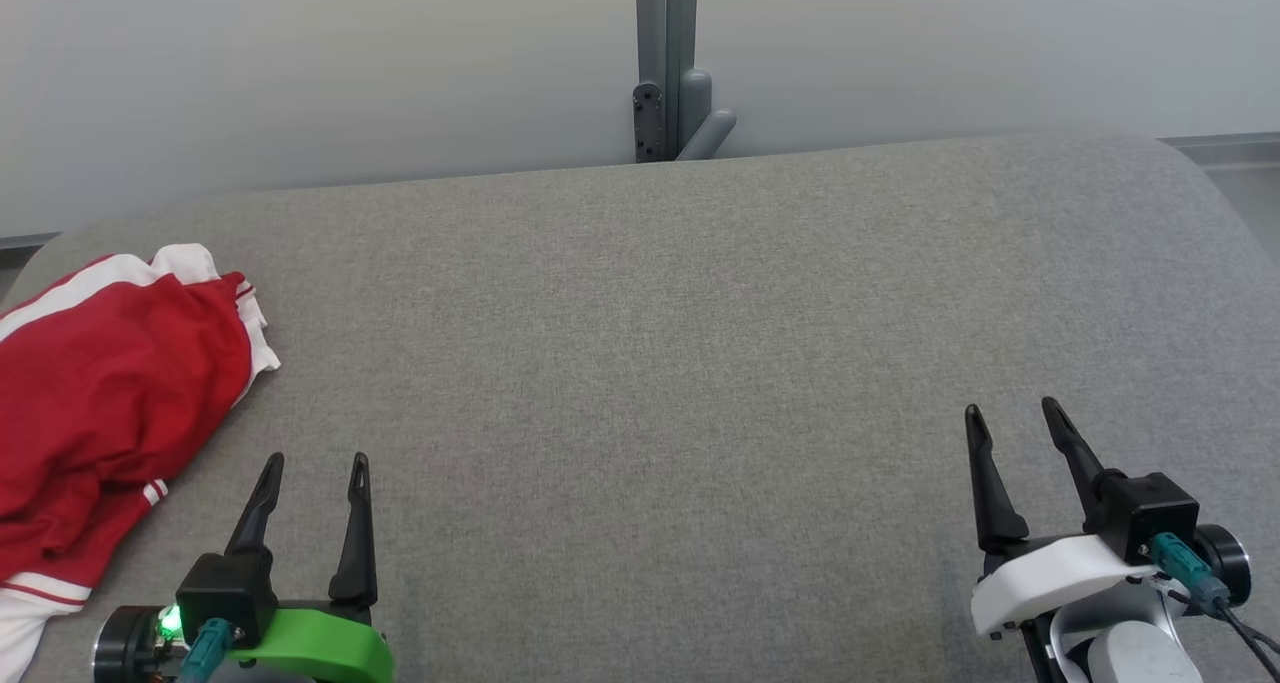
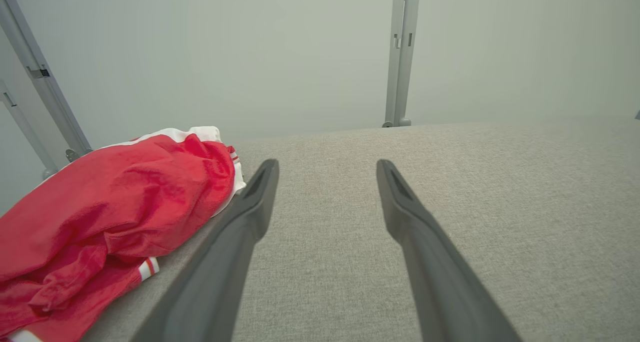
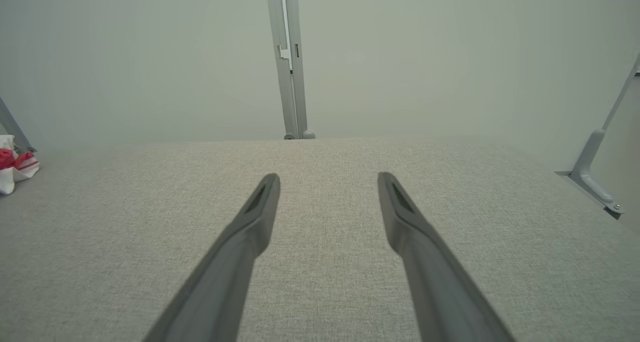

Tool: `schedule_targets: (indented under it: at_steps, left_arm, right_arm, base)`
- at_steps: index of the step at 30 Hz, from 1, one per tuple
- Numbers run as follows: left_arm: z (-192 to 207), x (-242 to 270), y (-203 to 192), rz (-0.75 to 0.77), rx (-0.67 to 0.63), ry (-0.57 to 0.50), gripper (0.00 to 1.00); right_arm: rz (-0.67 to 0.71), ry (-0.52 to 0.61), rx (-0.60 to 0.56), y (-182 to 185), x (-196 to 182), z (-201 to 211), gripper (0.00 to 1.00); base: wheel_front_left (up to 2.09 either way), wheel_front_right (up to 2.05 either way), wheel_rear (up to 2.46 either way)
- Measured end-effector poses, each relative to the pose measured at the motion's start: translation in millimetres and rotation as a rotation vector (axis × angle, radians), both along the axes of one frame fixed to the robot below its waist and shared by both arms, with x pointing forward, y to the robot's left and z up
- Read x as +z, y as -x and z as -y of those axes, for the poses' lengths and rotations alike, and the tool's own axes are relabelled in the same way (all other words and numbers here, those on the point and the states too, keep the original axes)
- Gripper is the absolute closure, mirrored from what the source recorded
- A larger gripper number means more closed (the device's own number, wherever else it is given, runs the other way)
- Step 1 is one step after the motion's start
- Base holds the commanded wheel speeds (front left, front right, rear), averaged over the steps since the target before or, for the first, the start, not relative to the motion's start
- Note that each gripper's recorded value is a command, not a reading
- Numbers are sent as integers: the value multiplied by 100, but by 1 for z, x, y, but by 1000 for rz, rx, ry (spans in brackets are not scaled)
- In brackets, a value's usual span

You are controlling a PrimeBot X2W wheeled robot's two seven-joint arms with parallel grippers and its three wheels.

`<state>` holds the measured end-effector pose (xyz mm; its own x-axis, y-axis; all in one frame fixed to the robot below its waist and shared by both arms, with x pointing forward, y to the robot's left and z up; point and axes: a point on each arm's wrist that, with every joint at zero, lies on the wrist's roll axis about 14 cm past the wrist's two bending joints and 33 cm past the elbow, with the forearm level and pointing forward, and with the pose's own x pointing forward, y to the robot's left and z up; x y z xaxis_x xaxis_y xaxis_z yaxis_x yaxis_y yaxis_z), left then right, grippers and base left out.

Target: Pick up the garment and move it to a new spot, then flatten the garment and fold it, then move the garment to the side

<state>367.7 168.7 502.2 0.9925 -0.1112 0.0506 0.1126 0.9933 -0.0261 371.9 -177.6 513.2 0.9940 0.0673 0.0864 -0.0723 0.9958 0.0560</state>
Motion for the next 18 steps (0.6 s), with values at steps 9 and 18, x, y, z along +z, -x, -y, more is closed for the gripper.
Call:
schedule_targets:
  at_steps: [9,18]
  left_arm:
    - [0,-2,1,4,-4,-49,0]
    - [-1,-7,4,-9,-1,-42,0]
  right_arm:
    - [9,42,0,2,0,1,0]
    - [-2,35,-15,4,-4,6,0]
  base:
    - [0,0,0]
    - [0,0,0]
